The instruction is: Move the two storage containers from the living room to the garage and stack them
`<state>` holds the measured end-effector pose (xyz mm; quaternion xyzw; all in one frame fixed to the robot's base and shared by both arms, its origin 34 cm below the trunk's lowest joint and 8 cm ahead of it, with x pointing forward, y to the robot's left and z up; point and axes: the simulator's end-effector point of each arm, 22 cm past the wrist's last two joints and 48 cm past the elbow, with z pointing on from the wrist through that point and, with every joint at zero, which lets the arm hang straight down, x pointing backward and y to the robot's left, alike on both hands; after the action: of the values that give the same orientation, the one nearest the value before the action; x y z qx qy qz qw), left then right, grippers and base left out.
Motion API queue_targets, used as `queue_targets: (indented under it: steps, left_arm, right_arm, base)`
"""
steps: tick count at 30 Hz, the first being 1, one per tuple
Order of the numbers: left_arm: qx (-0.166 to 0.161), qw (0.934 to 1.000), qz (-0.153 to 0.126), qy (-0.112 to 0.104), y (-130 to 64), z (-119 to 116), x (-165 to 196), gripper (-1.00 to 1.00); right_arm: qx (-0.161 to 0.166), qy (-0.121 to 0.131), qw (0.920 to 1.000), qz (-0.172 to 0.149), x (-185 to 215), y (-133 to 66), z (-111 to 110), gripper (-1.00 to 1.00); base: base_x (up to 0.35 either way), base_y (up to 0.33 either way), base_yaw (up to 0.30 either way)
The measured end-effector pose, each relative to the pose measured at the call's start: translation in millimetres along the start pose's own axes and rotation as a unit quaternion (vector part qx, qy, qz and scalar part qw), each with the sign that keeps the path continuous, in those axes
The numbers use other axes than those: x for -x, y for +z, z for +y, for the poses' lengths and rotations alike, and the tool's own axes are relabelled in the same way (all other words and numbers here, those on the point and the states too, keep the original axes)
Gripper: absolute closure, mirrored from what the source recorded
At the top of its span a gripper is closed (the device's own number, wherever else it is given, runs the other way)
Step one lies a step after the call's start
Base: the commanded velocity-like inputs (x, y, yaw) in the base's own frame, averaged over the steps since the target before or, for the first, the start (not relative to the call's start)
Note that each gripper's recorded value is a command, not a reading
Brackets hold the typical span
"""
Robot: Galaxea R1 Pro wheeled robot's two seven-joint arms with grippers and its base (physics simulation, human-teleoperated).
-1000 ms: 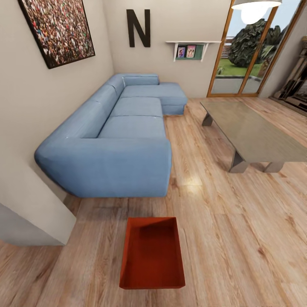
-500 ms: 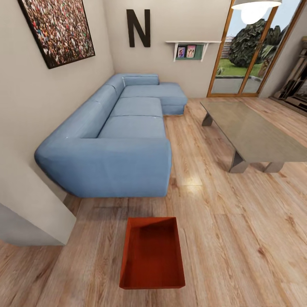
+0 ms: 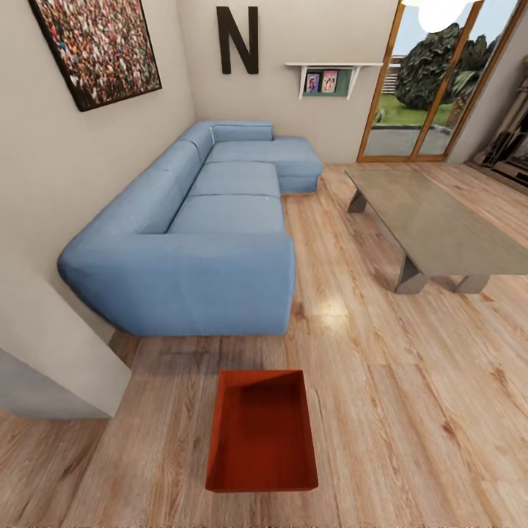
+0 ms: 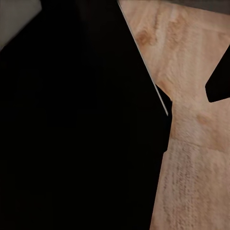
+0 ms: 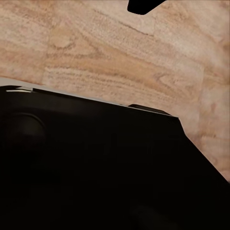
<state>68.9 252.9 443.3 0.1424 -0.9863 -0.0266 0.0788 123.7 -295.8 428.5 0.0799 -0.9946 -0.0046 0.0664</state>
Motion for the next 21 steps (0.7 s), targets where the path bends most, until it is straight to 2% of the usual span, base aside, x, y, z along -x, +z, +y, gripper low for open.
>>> queue_targets:
  steps: [21]
  left_arm:
    - [0.005, 0.9999, 0.016, 0.000, -0.5, 3.7, -12.3, -1.00]
  right_arm:
    - [0.000, 0.000, 0.9999, 0.017, -13.0, 1.0, 0.8, -1.00]
  base:
    - [0.000, 0.000, 0.000]
